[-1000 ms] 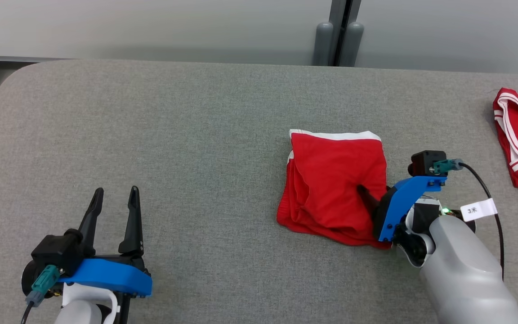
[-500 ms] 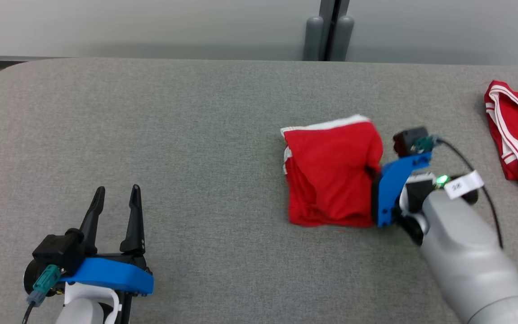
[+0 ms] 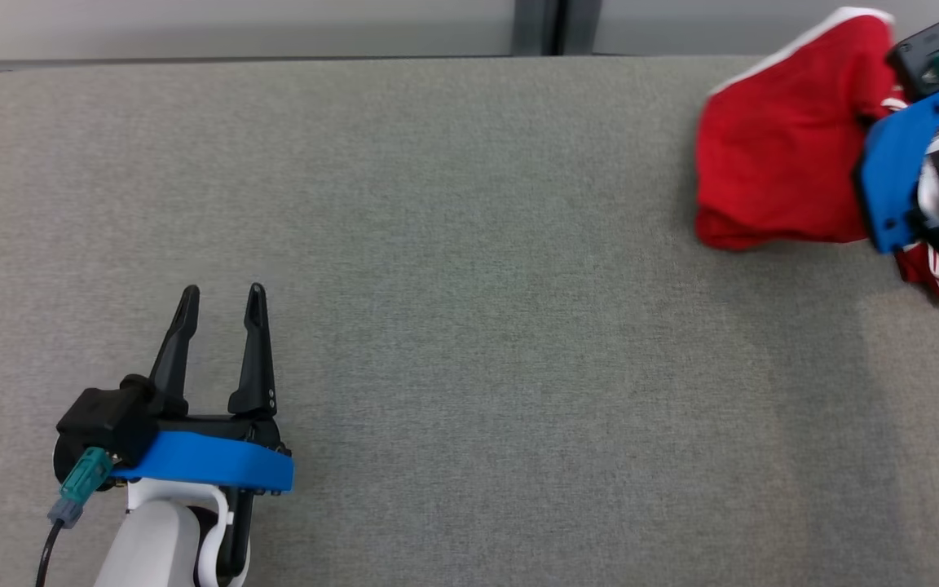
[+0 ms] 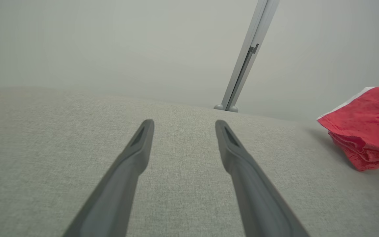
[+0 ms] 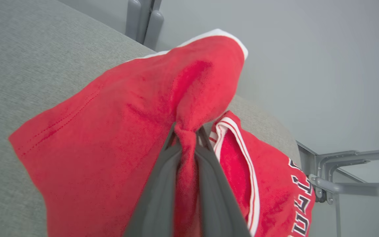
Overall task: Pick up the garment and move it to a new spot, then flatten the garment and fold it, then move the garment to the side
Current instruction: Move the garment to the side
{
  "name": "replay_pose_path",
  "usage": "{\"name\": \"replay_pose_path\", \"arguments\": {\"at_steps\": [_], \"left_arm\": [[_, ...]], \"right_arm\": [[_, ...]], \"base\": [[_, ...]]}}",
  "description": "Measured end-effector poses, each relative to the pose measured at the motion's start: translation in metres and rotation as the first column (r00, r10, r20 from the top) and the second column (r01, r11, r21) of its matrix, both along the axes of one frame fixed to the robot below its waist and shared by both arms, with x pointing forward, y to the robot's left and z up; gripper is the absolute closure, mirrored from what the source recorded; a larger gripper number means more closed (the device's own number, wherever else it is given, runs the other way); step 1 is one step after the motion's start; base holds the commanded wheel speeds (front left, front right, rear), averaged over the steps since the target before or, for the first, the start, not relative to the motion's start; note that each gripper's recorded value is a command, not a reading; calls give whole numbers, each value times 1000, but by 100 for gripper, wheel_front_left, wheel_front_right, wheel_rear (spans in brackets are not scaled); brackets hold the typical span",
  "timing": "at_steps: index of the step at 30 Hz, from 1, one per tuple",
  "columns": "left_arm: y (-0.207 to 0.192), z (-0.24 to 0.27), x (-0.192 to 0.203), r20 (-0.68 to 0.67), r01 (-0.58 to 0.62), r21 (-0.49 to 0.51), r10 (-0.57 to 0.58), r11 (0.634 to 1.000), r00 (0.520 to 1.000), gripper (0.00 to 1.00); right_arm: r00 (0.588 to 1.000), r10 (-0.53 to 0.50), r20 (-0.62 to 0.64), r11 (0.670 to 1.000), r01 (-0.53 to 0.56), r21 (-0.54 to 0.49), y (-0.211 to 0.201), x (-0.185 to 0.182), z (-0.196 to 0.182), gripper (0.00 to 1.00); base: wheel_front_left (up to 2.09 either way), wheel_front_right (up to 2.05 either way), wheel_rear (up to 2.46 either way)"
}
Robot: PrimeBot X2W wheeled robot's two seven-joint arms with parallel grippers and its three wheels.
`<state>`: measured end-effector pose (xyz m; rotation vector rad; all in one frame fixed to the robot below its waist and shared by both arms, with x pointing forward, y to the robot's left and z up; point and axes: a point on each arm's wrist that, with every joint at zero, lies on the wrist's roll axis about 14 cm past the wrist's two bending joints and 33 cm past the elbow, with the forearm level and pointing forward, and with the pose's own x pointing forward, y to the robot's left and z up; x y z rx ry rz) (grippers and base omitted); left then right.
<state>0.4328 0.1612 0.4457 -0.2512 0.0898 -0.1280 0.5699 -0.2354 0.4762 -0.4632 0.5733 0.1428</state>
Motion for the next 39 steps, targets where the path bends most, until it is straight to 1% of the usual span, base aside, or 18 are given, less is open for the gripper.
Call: {"name": "replay_pose_path", "arguments": {"at_steps": [4, 7, 10, 13, 17, 21, 23, 24, 25, 26, 27, 31, 36, 39], "left_arm": [[-13, -8, 12, -7, 34, -14, -34, 999, 999, 0], [-23, -15, 24, -11, 61, -21, -61, 998, 998, 0], [-28, -21, 39, -6, 74, -26, -74, 997, 997, 0], [-30, -27, 55, 3, 85, -20, -85, 996, 996, 0], [-36, -33, 73, 18, 108, -15, -107, 994, 994, 0], [-36, -37, 85, 32, 114, -5, -114, 993, 993, 0], [-36, -39, 87, 34, 120, 2, -120, 993, 992, 0], [-36, -40, 88, 34, 122, 6, -122, 993, 992, 0], [-36, -40, 88, 35, 122, 8, -122, 992, 992, 0], [-35, -40, 89, 35, 122, 10, -122, 992, 992, 0], [-34, -41, 88, 34, 123, 13, -123, 992, 992, 0], [-33, -37, 88, 42, 127, 26, -128, 992, 991, 0], [-27, -28, 79, 44, 120, 42, -122, 992, 992, 0], [-22, -16, 69, 48, 107, 48, -109, 993, 993, 0]], "right_arm": [[999, -27, -21, 995, 25, -93, -42, -5, 5, 100], [998, -47, -40, 985, 40, -170, -75, -11, 6, 100], [996, -69, -50, 962, 53, -269, -109, -15, 6, 100], [994, -92, -51, 938, 70, -339, -136, -16, 6, 100], [991, -120, -57, 915, 88, -395, -162, -15, -2, 100], [991, -116, -62, 901, 78, -427, -171, -11, -18, 100], [991, -115, -62, 900, 77, -429, -176, -11, -27, 100], [991, -116, -64, 895, 76, -439, -180, -12, -30, 89], [990, -122, -65, 888, 80, -452, -184, -11, -31, 58], [991, -122, -62, 880, 79, -468, -186, -10, -32, 2], [989, -140, -54, 880, 99, -464, -189, -10, -31, 0], [984, -176, -32, 872, 141, -470, -197, -16, -31, 0], [984, -175, 22, 908, 170, -383, -179, -20, -31, 0], [983, -155, 102, 950, 176, -257, -150, -21, -25, 0]], "base": [[0, 0, 0], [0, 0, 0], [0, 0, 0], [0, 0, 0], [0, 0, 0], [0, 0, 0], [0, 0, 0], [0, 0, 0], [0, 0, 0], [0, 0, 0], [0, 0, 0], [0, 0, 0], [0, 0, 0], [0, 0, 0]]}}
